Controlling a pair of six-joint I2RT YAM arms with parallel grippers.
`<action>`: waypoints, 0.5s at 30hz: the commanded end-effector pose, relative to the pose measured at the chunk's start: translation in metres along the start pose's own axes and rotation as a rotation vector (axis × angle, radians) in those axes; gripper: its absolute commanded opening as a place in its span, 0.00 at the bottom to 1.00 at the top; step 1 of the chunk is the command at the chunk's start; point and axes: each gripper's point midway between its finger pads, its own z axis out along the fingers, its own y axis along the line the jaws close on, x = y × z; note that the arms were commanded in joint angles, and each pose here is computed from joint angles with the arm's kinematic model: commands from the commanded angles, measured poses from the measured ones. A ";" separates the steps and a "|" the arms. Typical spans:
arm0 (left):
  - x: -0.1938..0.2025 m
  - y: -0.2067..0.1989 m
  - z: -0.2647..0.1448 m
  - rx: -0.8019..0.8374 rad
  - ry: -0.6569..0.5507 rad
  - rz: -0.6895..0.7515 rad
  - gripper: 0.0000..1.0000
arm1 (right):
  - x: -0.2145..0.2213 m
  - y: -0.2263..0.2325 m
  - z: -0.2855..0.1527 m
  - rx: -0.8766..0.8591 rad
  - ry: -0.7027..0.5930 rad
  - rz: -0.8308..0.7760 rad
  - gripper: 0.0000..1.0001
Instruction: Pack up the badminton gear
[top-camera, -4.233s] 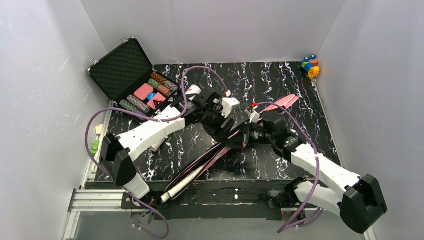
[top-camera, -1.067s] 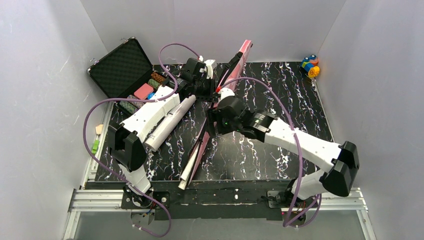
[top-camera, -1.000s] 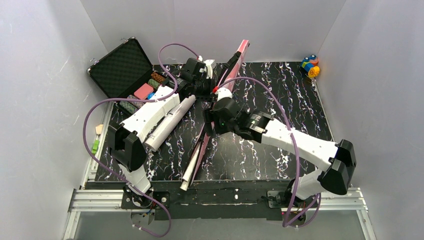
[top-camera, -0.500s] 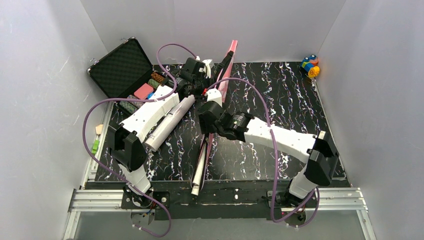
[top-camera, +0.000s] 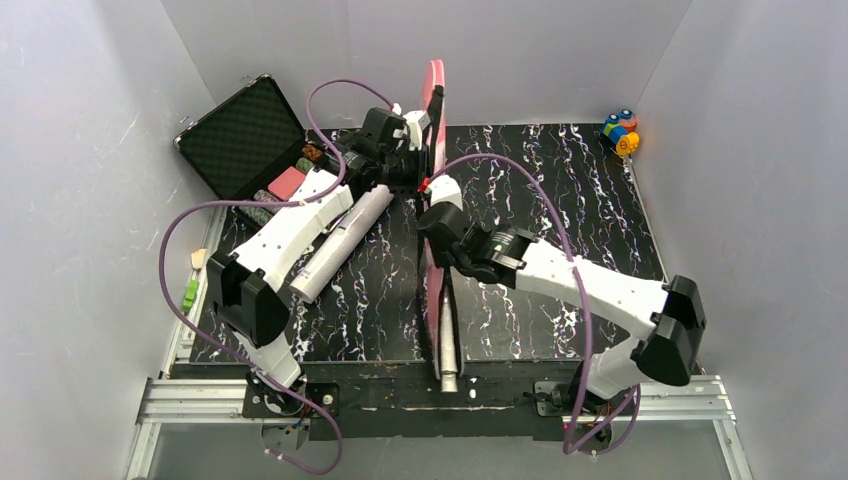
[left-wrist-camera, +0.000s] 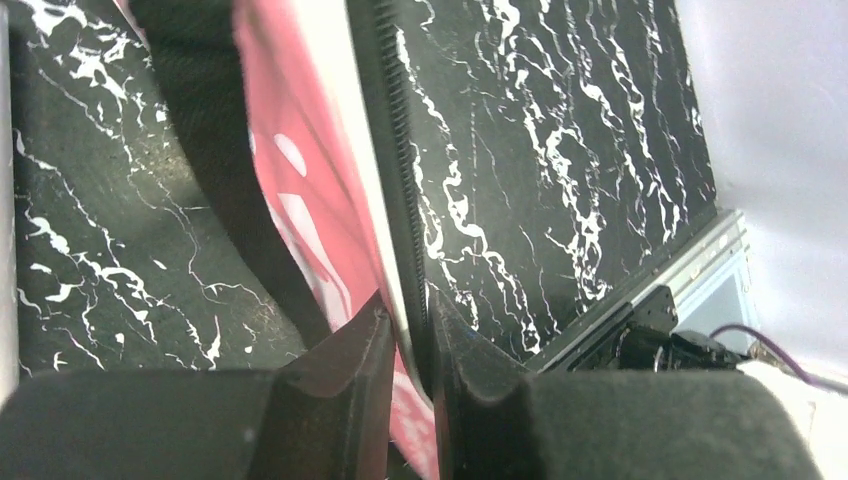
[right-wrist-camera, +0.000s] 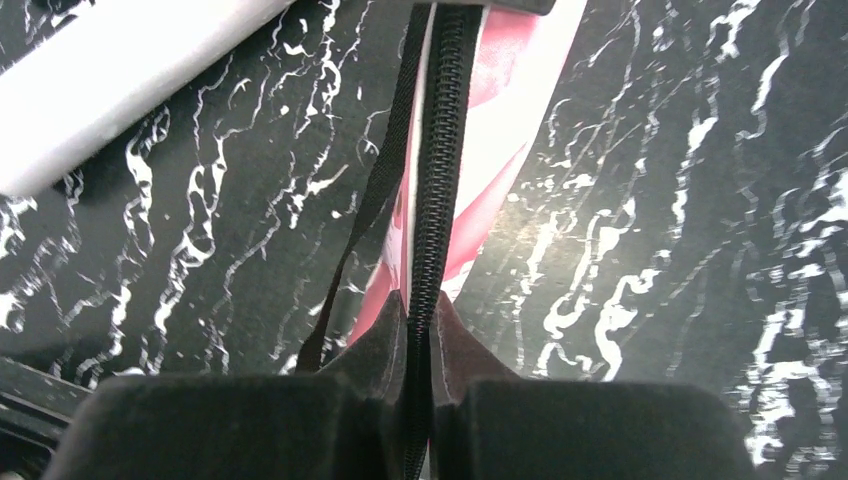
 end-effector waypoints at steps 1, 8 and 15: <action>-0.066 -0.010 -0.064 0.021 -0.246 0.119 0.20 | -0.027 -0.034 -0.056 0.010 -0.080 -0.179 0.01; -0.096 0.019 -0.119 -0.032 -0.349 0.211 0.73 | -0.045 -0.056 -0.118 -0.127 -0.245 -0.386 0.01; -0.085 -0.002 -0.210 0.184 -0.474 0.539 0.86 | -0.044 -0.063 -0.132 -0.149 -0.226 -0.532 0.01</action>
